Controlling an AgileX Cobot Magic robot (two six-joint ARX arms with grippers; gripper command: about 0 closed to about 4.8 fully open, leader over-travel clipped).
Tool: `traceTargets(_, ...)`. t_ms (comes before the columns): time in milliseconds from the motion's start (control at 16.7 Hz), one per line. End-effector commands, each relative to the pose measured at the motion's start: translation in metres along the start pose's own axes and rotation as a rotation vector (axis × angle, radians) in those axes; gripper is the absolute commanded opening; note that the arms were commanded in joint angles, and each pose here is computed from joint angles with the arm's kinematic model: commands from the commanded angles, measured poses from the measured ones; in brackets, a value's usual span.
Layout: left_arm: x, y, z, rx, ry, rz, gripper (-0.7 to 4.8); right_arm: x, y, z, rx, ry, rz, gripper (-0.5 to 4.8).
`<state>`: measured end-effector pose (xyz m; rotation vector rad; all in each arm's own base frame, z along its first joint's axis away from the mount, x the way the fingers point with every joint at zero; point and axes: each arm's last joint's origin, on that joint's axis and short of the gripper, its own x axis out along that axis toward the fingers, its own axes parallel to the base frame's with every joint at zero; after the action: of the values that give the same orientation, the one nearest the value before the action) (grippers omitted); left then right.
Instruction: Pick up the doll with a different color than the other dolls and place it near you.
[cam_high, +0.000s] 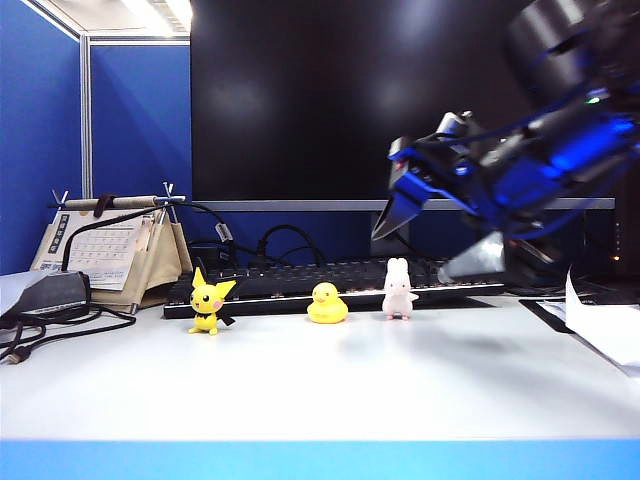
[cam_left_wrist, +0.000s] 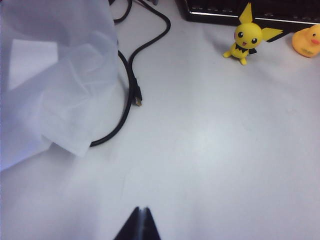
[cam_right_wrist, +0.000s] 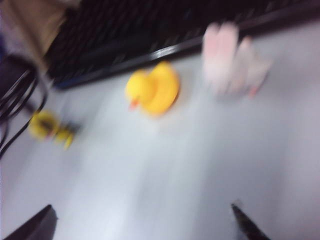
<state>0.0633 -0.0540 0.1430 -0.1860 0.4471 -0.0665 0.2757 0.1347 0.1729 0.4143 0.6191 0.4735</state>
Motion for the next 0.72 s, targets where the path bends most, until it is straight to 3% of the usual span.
traceTargets(60,0.000,0.000,0.000,0.005,0.000,0.003,-0.05,0.020,0.006,0.029,-0.051,-0.078,-0.050,4.44)
traceTargets(299,0.000,0.000,0.000,0.006,0.001,0.003,-0.05,0.049,-0.006,0.052,-0.059,-0.028,-0.119,4.63)
traceTargets(718,0.000,0.000,0.000,0.005,0.000,0.003,-0.05,0.084,-0.026,0.033,-0.046,0.045,-0.105,4.63)
